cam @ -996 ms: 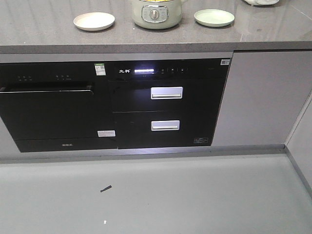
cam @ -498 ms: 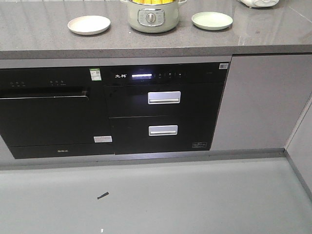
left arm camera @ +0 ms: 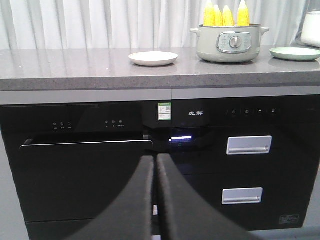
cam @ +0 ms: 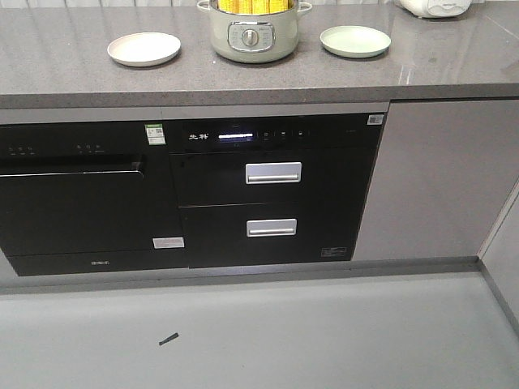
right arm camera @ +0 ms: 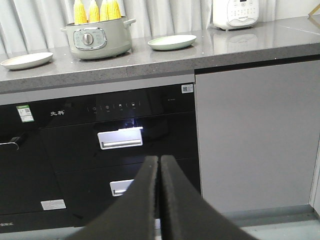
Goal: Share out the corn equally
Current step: 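Drive the base forward toward the counter with the steamer pot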
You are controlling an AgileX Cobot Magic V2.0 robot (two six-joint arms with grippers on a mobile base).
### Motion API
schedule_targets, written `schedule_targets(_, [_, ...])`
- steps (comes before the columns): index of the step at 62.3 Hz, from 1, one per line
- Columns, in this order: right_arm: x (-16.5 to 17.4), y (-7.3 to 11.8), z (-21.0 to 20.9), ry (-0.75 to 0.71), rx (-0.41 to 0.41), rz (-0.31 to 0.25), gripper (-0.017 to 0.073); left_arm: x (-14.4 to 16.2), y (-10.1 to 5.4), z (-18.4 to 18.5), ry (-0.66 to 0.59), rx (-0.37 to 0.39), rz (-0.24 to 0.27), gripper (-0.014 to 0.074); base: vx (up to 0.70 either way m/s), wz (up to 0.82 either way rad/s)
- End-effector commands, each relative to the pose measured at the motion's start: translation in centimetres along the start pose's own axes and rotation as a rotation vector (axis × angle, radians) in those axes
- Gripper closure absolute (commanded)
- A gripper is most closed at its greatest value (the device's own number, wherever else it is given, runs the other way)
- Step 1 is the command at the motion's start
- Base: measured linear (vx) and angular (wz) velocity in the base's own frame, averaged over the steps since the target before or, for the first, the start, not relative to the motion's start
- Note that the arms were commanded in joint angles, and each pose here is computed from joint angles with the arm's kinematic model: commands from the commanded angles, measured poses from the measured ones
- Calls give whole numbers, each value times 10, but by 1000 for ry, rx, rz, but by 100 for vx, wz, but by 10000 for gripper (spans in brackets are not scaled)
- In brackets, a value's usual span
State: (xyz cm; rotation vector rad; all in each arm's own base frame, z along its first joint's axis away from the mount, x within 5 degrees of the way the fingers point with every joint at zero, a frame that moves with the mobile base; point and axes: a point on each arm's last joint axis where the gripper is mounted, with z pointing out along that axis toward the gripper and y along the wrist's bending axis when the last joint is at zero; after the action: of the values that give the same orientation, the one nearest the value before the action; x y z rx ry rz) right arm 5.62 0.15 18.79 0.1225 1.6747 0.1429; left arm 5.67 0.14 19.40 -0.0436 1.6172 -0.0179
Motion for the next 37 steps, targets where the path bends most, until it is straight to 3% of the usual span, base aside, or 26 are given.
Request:
schedule_targets(1, [-4, 0, 0, -70, -2, -12, 561, -9, -1, -2, -94, 16, -6, 601, 12, 0])
schedule_targets(37, [-4, 0, 0, -70, -2, -12, 561, -9, -1, -2, -94, 16, -6, 601, 14, -1])
